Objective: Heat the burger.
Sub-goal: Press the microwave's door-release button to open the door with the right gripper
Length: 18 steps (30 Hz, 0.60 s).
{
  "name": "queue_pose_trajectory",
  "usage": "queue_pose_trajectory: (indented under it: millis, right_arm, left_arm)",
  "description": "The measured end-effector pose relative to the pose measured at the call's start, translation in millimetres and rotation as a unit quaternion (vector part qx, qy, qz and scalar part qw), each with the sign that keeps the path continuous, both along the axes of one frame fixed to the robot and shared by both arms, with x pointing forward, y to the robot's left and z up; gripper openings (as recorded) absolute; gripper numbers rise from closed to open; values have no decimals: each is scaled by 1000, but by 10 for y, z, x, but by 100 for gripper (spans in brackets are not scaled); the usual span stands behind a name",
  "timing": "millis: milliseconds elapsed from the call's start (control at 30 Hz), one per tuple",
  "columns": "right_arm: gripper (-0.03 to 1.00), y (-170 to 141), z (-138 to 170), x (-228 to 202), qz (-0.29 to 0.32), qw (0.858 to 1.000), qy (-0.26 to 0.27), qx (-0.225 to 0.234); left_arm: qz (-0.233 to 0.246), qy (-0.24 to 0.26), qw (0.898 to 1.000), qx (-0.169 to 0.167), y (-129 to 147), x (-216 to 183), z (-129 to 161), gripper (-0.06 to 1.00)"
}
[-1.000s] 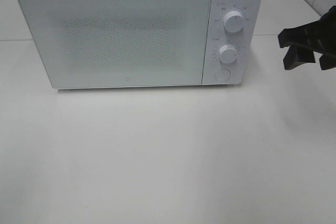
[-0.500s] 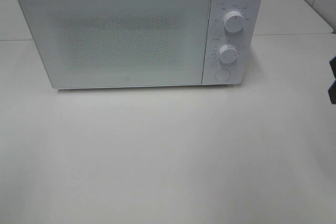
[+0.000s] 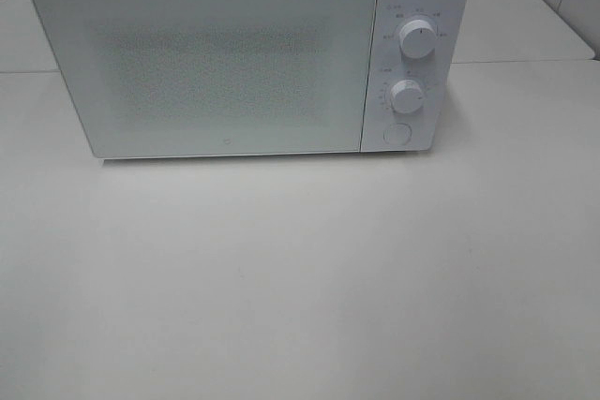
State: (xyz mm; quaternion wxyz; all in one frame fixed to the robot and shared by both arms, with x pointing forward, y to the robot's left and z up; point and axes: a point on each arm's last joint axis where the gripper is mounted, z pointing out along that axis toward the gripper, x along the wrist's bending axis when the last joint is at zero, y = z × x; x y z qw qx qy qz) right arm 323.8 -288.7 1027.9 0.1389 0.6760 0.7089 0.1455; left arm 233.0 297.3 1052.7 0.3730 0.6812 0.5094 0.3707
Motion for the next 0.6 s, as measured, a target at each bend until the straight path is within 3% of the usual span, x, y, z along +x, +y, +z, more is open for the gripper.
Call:
queue_pose_trajectory:
  millis: [267, 600]
  right_arm:
    - [62, -44, 121, -266, 5, 995, -100, 14]
    - [62, -101, 202, -612, 15, 975, -218, 25]
  left_arm:
    - [0, 0, 1000, 0, 0, 0, 0, 0]
    - [0, 0, 1000, 0, 0, 0, 0, 0]
